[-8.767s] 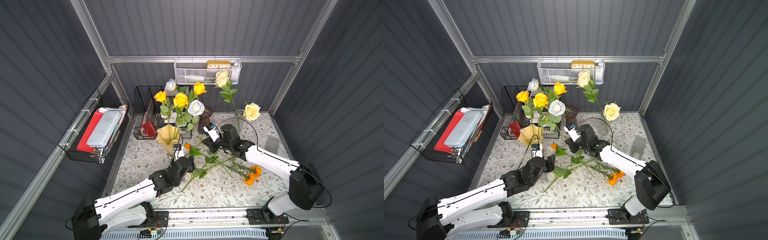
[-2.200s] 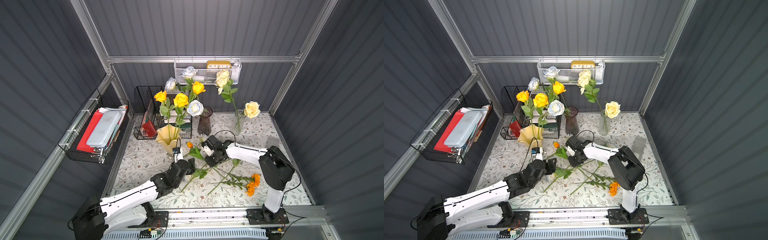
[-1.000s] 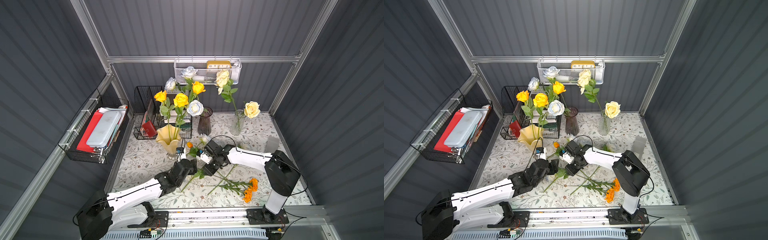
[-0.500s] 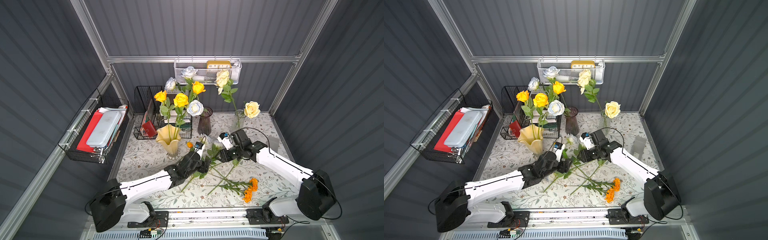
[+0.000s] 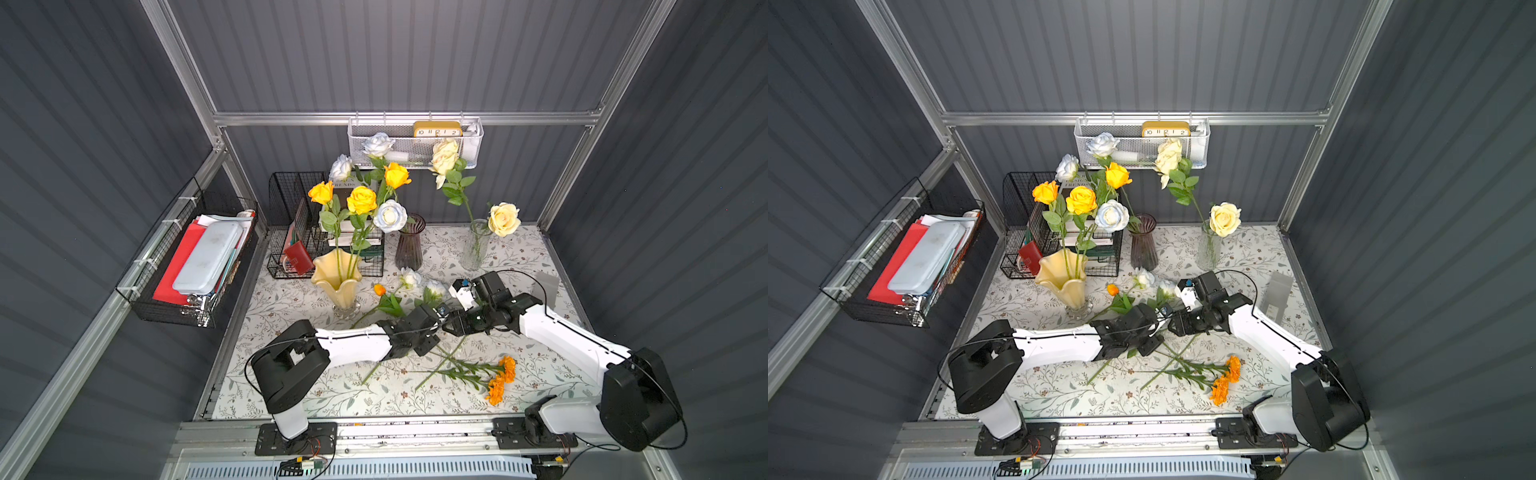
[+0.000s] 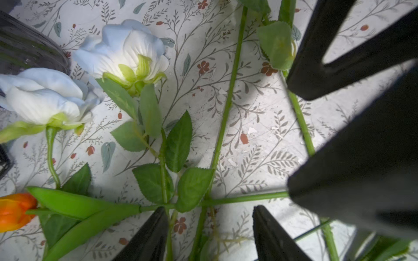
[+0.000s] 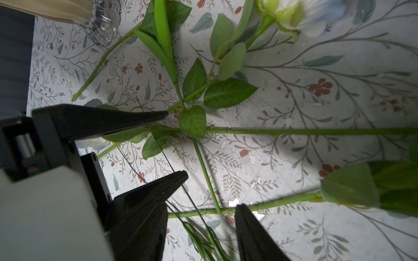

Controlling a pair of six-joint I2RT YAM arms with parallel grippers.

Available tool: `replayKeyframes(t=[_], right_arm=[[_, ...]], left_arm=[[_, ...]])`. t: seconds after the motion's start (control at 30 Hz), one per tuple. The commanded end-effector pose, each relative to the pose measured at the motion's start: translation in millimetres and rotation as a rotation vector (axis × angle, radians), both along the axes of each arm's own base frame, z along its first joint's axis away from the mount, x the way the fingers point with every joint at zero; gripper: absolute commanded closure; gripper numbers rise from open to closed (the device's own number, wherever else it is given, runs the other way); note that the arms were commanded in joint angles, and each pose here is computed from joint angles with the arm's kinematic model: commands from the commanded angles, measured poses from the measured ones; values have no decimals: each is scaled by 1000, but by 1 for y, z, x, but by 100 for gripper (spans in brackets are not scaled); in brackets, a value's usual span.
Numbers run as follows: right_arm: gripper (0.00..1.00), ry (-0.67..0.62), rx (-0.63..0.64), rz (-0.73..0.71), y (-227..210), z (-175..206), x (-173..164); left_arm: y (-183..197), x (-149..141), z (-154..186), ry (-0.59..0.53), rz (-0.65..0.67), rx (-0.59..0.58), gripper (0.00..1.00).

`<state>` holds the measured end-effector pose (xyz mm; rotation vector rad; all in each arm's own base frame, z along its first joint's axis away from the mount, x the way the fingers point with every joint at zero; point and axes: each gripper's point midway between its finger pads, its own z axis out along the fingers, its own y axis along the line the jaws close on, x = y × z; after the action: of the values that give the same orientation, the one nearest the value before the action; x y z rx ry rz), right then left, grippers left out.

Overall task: Arrange the flowers in different vases according to their colors
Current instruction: Pick up the flower at the center of the board.

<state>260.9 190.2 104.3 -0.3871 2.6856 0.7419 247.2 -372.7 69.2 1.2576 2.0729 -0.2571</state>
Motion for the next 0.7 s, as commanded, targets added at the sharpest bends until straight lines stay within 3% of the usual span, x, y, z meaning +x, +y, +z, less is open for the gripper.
replayKeyframes(t=[0.0,0.17,0.3,0.5,0.67], right_arm=[[48,-12,33,-7,5,3,7],[48,3,43,-6,5,1,3],[48,-20,56,-4,7,1,8],[48,-14,64,-6,7,-1,8],[48,-14,67,-7,7,-4,9]], left_arm=[[-7,-17,6,-18,-136,49,37],[-6,-43,1,-25,-213,109,35],[-3,-58,0,-130,-294,166,35],[0,-77,36,-293,-465,86,33],[-2,-76,30,-304,-478,97,32]])
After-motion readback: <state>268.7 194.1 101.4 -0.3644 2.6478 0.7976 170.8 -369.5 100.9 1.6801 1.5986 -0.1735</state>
